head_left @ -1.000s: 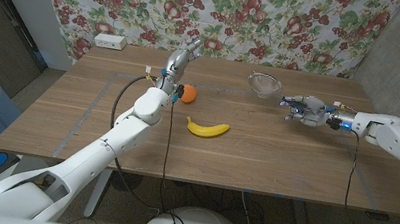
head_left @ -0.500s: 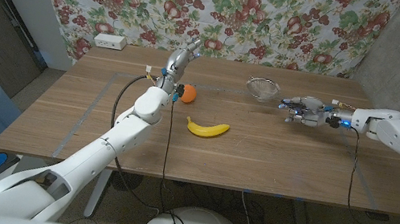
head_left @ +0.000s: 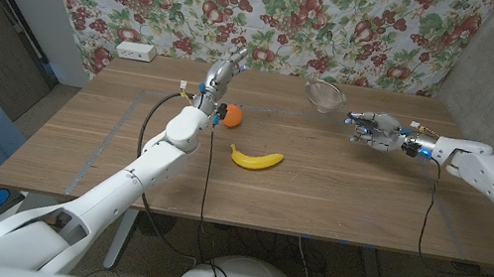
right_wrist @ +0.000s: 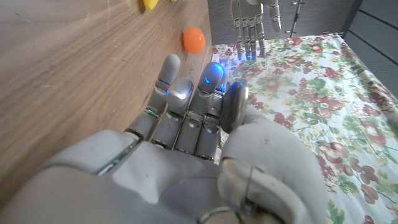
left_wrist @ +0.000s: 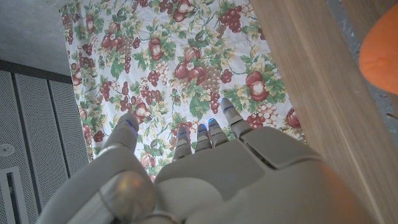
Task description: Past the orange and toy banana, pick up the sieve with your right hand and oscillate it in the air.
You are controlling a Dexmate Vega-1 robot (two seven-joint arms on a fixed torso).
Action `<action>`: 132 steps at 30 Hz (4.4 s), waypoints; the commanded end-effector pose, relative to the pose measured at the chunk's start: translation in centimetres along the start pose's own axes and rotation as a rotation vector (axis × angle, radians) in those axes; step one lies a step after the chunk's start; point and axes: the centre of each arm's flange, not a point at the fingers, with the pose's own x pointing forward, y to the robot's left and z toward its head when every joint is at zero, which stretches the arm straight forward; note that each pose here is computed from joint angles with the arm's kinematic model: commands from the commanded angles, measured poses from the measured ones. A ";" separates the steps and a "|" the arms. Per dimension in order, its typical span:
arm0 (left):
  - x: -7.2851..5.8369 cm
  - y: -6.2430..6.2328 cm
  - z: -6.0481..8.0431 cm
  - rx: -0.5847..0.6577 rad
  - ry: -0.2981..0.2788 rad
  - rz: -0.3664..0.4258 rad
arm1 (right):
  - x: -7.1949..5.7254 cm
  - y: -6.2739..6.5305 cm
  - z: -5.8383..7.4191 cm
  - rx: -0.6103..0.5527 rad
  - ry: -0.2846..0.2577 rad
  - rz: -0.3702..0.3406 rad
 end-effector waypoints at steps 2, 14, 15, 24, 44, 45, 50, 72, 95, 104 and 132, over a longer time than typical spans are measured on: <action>0.4 0.2 -0.3 -0.008 -0.001 0.000 | -0.4 -0.3 -0.3 0.067 -0.212 0.059; 0.8 0.2 -0.5 -0.014 0.000 -0.004 | -0.3 -0.2 -0.1 0.070 -0.199 0.061; 0.8 0.2 -0.5 -0.014 0.000 -0.005 | -0.3 -0.2 -0.1 0.069 -0.197 0.061; 1.0 0.1 -0.6 -0.014 0.005 -0.011 | -0.4 -0.3 -0.4 0.053 -0.142 0.018; 0.8 0.2 -0.4 -0.005 0.009 -0.009 | 0.7 -0.2 -0.4 -0.025 0.203 -0.103; 0.8 0.2 -0.4 -0.005 0.010 -0.011 | 0.7 -0.3 -0.4 -0.021 0.211 -0.106; 0.8 0.2 -0.4 -0.005 0.011 -0.014 | 0.7 -0.3 -0.5 -0.024 0.264 -0.114; 0.5 0.6 -0.3 -0.006 0.011 -0.010 | 0.9 0.3 -0.2 -0.023 0.149 -0.074; 1.1 0.7 -0.6 -0.011 0.014 -0.015 | 1.3 -0.3 -0.1 0.053 -0.187 0.120; 1.5 0.7 -0.7 -0.012 0.010 -0.016 | 1.5 -0.4 0.2 0.064 -0.217 0.163; 1.8 0.5 -0.7 -0.011 0.012 -0.025 | 1.6 0.2 1.0 -0.097 0.269 -0.073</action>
